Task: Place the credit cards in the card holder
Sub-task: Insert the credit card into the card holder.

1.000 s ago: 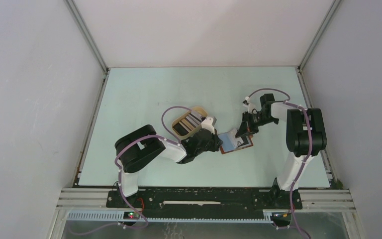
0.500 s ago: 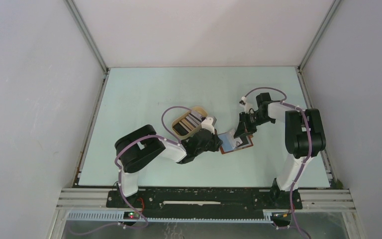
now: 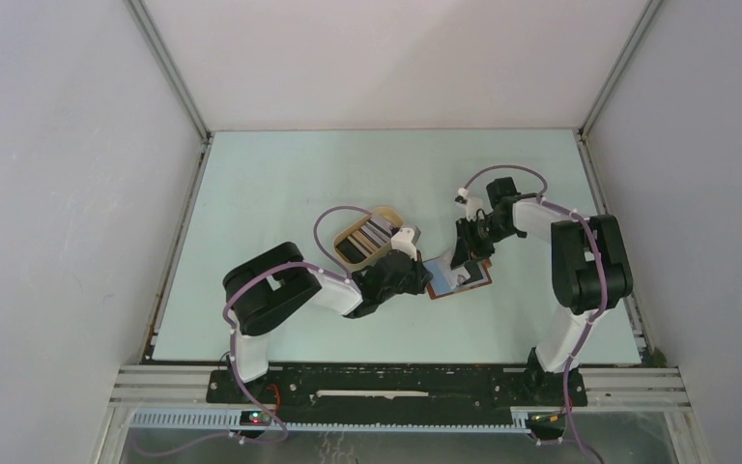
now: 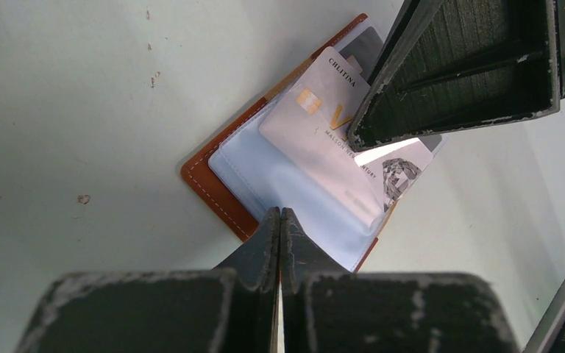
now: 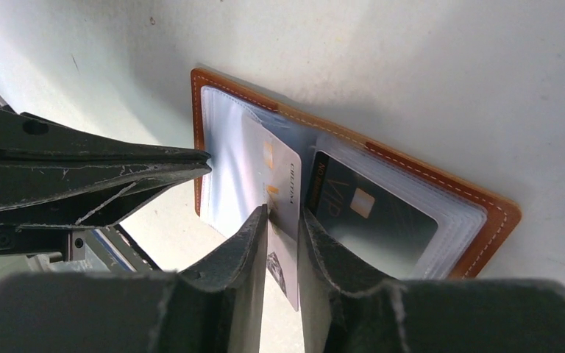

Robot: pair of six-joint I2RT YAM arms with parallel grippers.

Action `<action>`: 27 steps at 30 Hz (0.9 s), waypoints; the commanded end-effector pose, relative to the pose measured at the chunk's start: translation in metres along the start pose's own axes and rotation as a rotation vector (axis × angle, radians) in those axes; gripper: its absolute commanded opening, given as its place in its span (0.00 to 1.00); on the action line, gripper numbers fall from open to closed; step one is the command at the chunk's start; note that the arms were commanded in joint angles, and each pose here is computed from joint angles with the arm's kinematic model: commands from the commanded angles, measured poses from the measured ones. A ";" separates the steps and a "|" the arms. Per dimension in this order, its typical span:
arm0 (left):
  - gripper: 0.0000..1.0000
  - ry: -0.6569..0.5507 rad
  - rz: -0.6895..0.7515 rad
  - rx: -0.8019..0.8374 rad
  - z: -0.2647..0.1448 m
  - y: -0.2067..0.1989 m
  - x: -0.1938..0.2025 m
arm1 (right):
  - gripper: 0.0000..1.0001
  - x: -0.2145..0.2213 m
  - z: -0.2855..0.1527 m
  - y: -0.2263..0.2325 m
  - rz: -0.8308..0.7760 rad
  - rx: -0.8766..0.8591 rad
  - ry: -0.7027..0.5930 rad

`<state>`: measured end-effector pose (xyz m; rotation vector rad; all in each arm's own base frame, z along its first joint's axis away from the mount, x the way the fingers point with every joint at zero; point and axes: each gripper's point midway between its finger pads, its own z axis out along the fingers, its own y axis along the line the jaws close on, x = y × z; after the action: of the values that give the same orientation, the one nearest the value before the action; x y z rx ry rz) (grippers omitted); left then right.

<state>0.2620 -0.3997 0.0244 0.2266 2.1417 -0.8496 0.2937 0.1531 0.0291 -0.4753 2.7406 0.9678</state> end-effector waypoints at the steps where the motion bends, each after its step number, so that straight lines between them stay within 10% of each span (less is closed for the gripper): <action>1: 0.01 0.027 0.020 -0.027 -0.002 0.003 0.004 | 0.31 -0.011 -0.005 0.003 -0.093 0.058 -0.016; 27: 0.02 0.009 0.023 0.001 -0.006 -0.002 0.000 | 0.48 -0.015 -0.017 0.012 -0.151 0.082 -0.028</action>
<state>0.2618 -0.3999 0.0251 0.2279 2.1400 -0.8515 0.2901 0.1575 0.0343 -0.6069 2.7303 0.8510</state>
